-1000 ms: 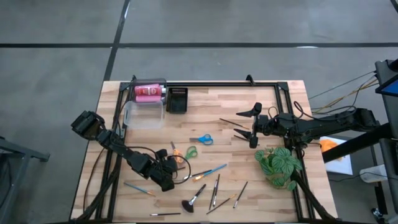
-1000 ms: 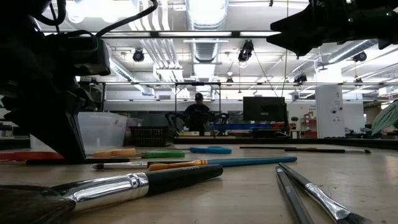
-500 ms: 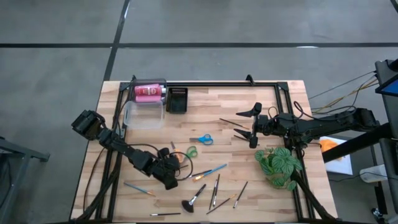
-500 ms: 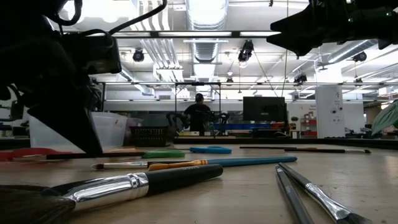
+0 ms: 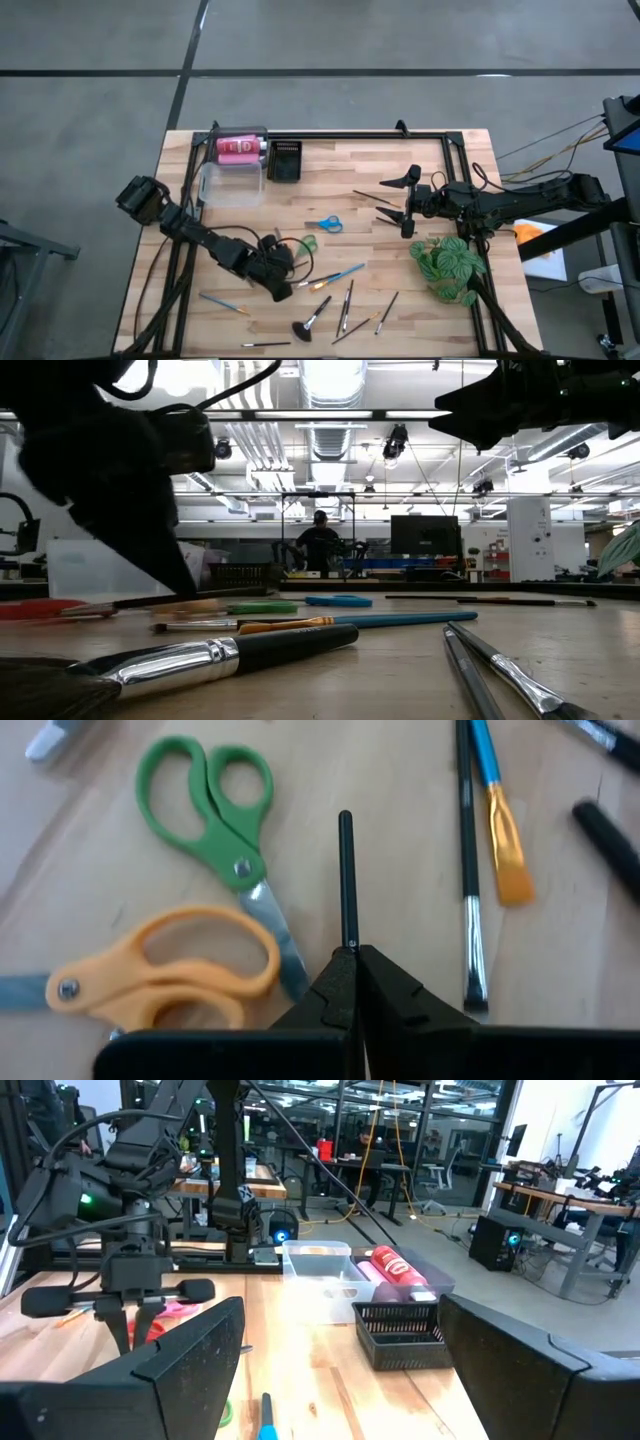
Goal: Pick & Place Paint Supplies
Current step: Put the black paint brush into the transparent bin
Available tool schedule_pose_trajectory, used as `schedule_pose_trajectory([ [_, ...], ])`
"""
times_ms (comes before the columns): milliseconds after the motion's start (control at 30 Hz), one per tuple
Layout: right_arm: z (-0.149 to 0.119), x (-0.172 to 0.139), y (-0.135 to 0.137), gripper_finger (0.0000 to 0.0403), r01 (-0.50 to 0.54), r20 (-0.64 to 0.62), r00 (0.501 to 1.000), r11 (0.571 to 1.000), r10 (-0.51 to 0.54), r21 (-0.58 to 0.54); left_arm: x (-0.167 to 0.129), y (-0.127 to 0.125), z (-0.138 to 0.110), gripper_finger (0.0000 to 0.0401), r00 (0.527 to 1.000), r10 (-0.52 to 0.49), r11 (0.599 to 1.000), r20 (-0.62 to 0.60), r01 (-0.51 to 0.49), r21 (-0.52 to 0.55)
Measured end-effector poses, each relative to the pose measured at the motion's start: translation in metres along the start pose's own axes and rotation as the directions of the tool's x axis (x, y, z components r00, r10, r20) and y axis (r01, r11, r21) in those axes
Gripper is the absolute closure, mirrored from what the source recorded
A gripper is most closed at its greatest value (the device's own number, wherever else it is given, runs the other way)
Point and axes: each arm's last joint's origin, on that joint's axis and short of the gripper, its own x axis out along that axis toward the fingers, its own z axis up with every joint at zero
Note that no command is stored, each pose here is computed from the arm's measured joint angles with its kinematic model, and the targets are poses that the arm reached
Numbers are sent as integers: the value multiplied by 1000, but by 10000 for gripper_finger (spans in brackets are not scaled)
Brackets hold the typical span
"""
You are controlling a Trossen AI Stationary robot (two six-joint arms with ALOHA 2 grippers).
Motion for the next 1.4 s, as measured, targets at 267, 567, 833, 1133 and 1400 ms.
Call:
schedule_pose_trajectory([
  [267,0,0,0,72,0,0,1000,1000,0,0,4,8,11,396,1000,0,999,18,1,-50],
  [567,0,0,0,72,0,0,1000,1000,0,0,-8,11,21,396,998,-48,997,27,49,-57],
  [833,0,0,0,72,0,0,1000,1000,0,0,-39,35,40,396,999,-12,994,39,16,-104],
  [1133,0,0,0,72,0,1,1000,1000,0,0,-76,74,58,396,997,46,993,63,-38,-116],
  [1400,0,0,0,72,0,1,1000,1000,0,0,-96,113,64,396,987,157,976,20,-152,-154],
])
